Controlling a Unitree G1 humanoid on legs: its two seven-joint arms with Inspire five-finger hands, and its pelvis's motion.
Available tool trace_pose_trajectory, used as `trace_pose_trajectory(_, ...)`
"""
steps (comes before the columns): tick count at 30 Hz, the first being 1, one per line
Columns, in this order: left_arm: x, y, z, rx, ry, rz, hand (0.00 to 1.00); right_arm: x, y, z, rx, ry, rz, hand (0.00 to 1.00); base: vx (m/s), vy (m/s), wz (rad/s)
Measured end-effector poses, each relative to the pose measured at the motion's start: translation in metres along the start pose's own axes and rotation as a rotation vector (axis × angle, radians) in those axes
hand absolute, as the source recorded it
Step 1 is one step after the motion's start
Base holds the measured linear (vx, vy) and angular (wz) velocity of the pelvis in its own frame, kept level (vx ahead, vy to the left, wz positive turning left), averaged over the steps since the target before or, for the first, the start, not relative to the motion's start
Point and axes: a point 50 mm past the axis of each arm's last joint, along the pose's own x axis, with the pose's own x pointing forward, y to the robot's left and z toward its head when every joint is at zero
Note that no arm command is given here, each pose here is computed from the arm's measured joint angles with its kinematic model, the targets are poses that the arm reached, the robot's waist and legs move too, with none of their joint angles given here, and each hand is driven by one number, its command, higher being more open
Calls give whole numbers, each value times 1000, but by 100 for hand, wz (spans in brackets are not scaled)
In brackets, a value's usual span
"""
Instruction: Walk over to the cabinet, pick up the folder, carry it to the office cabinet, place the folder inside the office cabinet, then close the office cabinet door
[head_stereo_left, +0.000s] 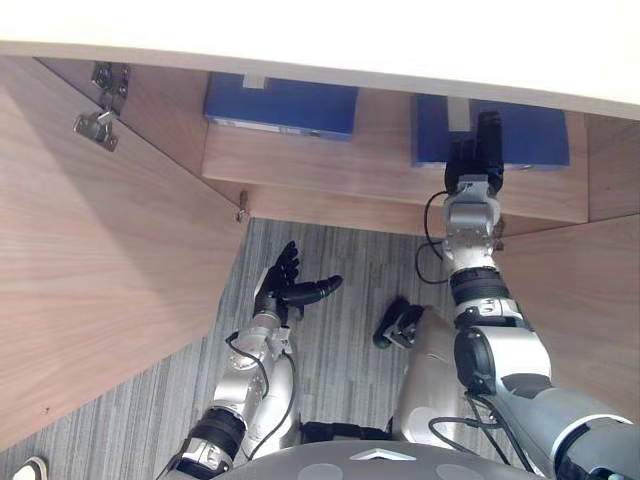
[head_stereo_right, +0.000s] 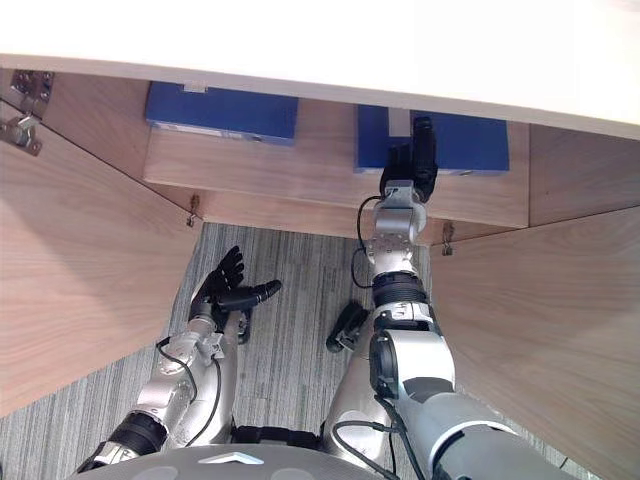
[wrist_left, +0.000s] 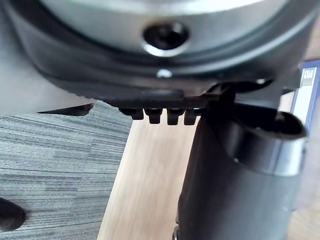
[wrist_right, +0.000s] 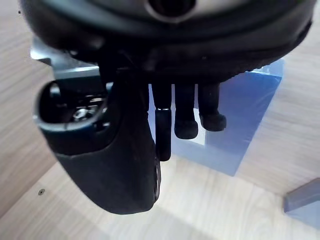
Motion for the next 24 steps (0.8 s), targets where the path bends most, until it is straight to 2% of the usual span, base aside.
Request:
trace_pose_trajectory(9,5,0,8,3,-29,-2,100,4,-10,4,-9,-9,-49,0,-24,12,1)
trace_pose_trajectory(24,7,-4,13,-8,-50,-10,100,3,-1,12,-18,-74,6,0,-1,9,-1)
